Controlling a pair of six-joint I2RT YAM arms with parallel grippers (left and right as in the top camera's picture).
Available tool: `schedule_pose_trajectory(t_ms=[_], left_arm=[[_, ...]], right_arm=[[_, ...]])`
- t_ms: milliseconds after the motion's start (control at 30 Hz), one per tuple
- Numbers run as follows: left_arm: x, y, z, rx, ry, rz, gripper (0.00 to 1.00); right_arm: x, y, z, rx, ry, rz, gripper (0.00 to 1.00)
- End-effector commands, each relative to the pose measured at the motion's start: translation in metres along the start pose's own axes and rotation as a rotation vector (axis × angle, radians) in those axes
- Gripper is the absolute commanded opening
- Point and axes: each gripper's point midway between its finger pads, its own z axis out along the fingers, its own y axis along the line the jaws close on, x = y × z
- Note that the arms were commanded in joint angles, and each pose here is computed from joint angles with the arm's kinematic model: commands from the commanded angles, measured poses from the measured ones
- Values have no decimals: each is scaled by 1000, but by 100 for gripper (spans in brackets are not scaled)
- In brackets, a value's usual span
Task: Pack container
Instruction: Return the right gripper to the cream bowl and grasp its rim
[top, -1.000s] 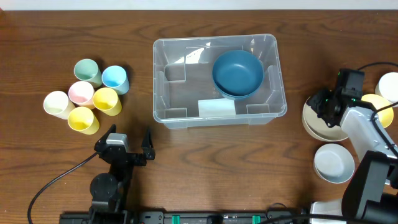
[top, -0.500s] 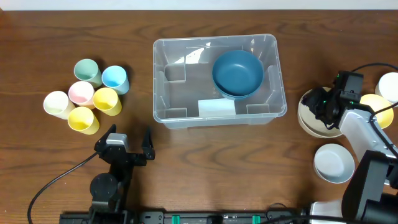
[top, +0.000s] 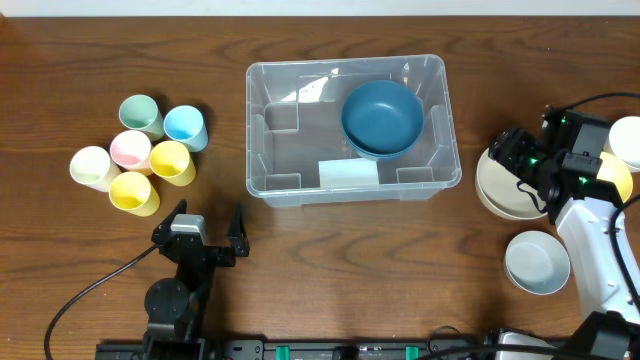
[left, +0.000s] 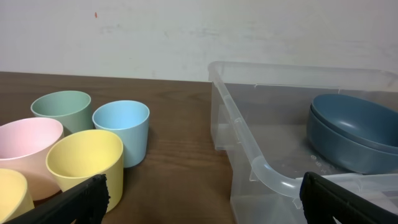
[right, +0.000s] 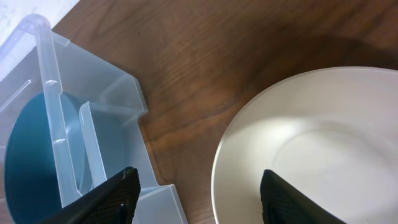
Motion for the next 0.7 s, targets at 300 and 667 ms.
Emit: schedule_pose_trajectory(t_ms=[300,667], left_arm=[[16,0,1,6,51,4,98],[16,0,1,6,51,4,98]], right_arm=[[6,-9,53,27,25,-33,64],[27,-29,93,57,93,-5,58]])
